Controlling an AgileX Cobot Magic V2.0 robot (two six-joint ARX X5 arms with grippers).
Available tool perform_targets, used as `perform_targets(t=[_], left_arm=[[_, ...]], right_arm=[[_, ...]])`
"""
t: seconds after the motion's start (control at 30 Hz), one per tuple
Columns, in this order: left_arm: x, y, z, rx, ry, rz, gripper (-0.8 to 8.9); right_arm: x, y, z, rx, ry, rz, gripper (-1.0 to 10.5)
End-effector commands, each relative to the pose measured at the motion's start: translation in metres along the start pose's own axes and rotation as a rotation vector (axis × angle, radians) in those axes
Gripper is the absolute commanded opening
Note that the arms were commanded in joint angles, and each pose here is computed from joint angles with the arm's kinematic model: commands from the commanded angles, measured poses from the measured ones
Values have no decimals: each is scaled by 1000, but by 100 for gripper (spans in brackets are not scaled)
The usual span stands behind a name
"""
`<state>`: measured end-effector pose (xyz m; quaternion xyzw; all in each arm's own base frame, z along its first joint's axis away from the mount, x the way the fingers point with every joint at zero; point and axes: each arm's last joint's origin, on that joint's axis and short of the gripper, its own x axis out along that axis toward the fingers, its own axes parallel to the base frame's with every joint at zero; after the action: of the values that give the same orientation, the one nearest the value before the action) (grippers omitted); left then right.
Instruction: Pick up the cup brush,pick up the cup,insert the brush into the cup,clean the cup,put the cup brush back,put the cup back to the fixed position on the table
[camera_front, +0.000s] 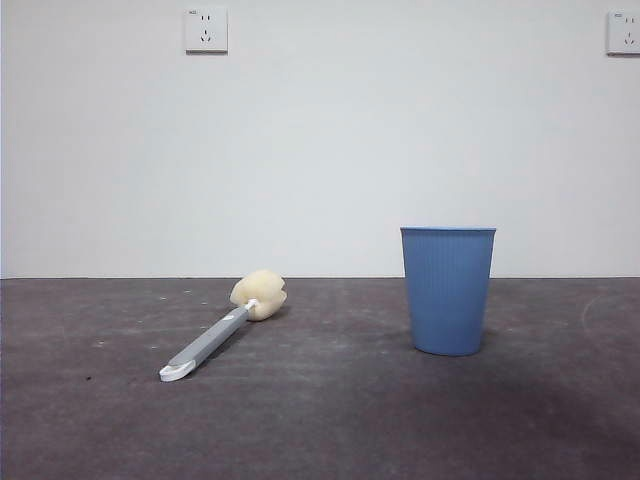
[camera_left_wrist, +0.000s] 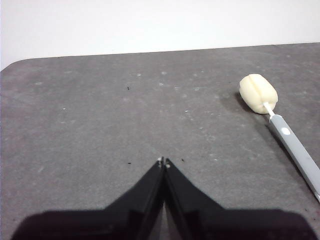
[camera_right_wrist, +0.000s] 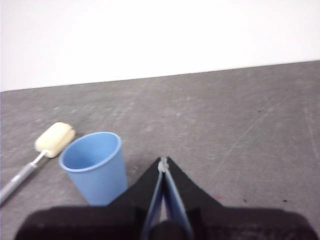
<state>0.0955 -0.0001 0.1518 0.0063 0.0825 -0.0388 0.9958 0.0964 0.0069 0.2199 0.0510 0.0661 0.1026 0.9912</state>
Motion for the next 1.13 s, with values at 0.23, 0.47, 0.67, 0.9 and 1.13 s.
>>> perform_targets(t=[0.23,0.47,0.67,0.9,1.13], left_arm=[[1,0,-4,-11,11,4,-3],[1,0,-4,-11,11,4,-3],[1,0,-4,-11,10,4,-3],[1,0,-4,-11,10,4,-3],[1,0,-4,-11,10,4,-3]], right_arm=[[5,-8,-46,-33,-3,-24,1],[8,-10,-69,-25,38,-20,1],[7,-10,-70,-35,38,-21,1],[7,-11,-69,-17,33,-26,1],[7,-11,-69,-18,33,-29,1]])
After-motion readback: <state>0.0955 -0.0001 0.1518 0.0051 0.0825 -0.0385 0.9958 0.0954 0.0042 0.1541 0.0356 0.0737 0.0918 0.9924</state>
